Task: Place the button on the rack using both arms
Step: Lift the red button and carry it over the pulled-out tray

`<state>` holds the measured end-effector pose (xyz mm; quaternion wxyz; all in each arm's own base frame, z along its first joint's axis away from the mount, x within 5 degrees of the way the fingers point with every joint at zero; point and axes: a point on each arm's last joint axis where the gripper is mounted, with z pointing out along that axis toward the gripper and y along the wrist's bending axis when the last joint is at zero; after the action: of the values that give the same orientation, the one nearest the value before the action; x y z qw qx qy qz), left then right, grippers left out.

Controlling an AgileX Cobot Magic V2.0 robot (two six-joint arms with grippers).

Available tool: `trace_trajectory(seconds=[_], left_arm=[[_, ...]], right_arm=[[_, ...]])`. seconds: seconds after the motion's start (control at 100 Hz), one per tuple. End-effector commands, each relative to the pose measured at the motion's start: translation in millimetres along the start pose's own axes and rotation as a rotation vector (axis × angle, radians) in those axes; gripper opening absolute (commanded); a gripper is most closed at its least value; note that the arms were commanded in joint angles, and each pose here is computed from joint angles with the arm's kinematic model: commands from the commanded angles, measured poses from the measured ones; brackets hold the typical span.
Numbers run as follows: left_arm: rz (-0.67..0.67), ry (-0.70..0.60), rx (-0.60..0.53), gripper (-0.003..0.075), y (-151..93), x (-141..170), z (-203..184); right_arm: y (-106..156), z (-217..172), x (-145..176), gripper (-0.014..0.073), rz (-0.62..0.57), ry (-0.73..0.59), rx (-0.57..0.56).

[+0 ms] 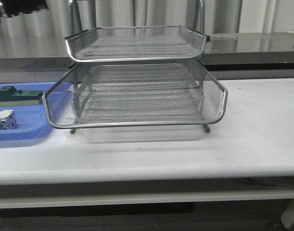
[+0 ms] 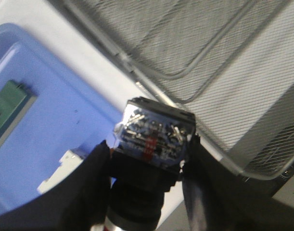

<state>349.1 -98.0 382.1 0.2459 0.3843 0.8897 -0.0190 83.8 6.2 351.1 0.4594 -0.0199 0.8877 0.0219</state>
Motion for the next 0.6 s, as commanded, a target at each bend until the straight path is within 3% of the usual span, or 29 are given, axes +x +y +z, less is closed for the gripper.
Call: trace_trajectory(seconds=[0.0, 0.24, 0.59], left_arm=[[0.042, -0.081, 0.041, 0.0061, -28, -12, -25], [0.197, -0.071, 0.145, 0.0061, -86, -38, -1], [0.278, -0.026, 0.214, 0.0061, -125, -60, 62]], right_arm=[[-1, -4, -10, -0.0069, -0.009, -0.081, 0.007], [-1, -4, -10, -0.0069, -0.009, -0.081, 0.007], [-1, -4, -10, -0.0069, -0.009, -0.081, 0.007]])
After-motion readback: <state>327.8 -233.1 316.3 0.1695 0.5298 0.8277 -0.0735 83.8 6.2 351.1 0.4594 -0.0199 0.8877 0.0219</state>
